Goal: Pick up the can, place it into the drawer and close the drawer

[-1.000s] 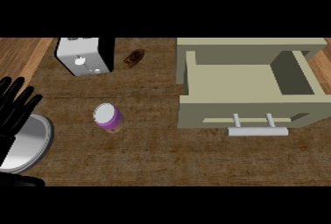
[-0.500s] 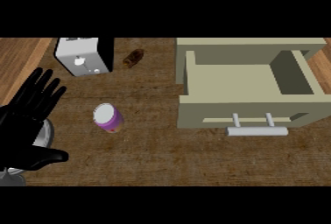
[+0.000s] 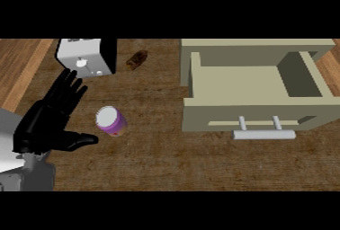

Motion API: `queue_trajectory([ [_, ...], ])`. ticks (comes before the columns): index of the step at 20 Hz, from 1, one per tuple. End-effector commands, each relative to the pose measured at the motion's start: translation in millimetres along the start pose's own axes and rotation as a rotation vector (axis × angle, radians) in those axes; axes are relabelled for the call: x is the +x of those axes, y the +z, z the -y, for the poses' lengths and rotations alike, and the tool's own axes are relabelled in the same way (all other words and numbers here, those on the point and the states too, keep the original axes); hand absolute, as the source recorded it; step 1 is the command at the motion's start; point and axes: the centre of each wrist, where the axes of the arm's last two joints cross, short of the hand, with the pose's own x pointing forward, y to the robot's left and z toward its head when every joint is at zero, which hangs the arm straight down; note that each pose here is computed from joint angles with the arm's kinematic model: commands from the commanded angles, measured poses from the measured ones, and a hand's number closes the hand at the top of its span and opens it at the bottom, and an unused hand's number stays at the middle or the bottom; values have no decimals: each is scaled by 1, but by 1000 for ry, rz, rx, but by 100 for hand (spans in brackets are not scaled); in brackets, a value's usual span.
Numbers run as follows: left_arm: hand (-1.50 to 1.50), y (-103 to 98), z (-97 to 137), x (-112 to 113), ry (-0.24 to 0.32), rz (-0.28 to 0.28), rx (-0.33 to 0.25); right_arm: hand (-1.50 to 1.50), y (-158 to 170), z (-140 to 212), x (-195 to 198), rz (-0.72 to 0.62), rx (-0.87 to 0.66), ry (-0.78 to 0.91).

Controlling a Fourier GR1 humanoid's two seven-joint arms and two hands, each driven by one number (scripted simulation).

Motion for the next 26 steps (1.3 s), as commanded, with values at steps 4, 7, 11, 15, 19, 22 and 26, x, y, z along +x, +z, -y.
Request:
queue_trajectory([
  [4,-150,6,-1,-46,-54,-28,9,-150,1,13,-5,5,-16,1],
  [7,-150,-6,-4,-58,-25,-30,60,-150,14,7,-6,-3,7,17],
  [11,-150,-22,-10,-71,-33,-41,106,-150,9,0,0,-1,2,-2],
  [15,-150,-15,-20,-97,-73,-27,120,-150,-4,8,3,0,-7,-10],
  [19,-150,-8,-33,-109,-60,-25,158,-150,15,16,10,-3,3,18],
  [22,-150,-7,-46,-141,-89,-49,157,-150,10,9,15,-3,0,-5],
  [26,-150,7,-59,-152,-60,-72,162,-150,0,17,15,9,6,-6],
])
